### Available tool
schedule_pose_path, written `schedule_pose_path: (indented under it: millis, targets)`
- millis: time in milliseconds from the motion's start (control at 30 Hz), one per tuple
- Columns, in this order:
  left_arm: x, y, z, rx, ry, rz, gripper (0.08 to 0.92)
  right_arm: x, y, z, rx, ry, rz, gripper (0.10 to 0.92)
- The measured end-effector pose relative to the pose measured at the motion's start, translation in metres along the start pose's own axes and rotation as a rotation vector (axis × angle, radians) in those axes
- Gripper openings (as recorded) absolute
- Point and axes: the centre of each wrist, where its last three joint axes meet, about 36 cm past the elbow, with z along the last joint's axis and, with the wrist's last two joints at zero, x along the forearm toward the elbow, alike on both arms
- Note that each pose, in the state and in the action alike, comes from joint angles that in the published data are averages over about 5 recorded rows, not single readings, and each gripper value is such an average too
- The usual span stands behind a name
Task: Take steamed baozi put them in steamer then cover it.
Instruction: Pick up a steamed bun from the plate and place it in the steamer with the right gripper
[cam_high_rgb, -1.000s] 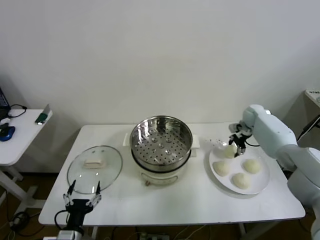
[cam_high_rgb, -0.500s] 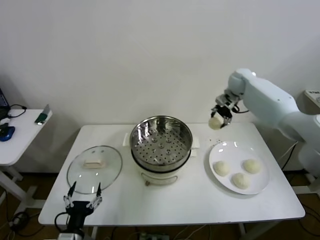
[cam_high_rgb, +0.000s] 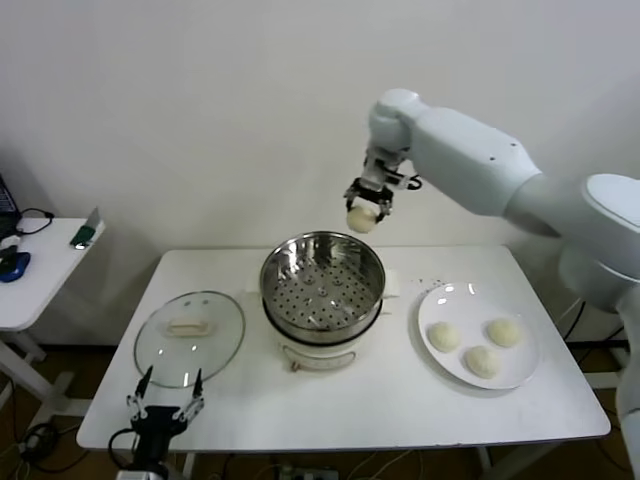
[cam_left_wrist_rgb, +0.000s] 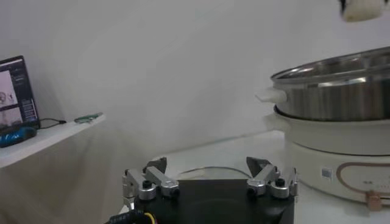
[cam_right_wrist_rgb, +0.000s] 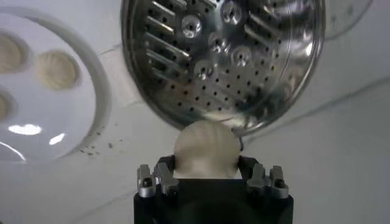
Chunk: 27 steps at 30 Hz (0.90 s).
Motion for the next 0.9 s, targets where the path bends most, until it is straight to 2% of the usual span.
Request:
schedule_pose_path:
  millis: [367, 900]
  targets:
    - [0.003, 0.003, 0.002, -0.001, 0.007, -0.002, 0.823, -0.053, -0.049, -0.051, 0.267, 0.017, -0.038, 0.687]
    - [0.003, 0.002, 0.006, 0.003, 0.017, -0.001, 0.823, -0.122, -0.064, -0.084, 0.398, 0.006, -0.074, 0.694]
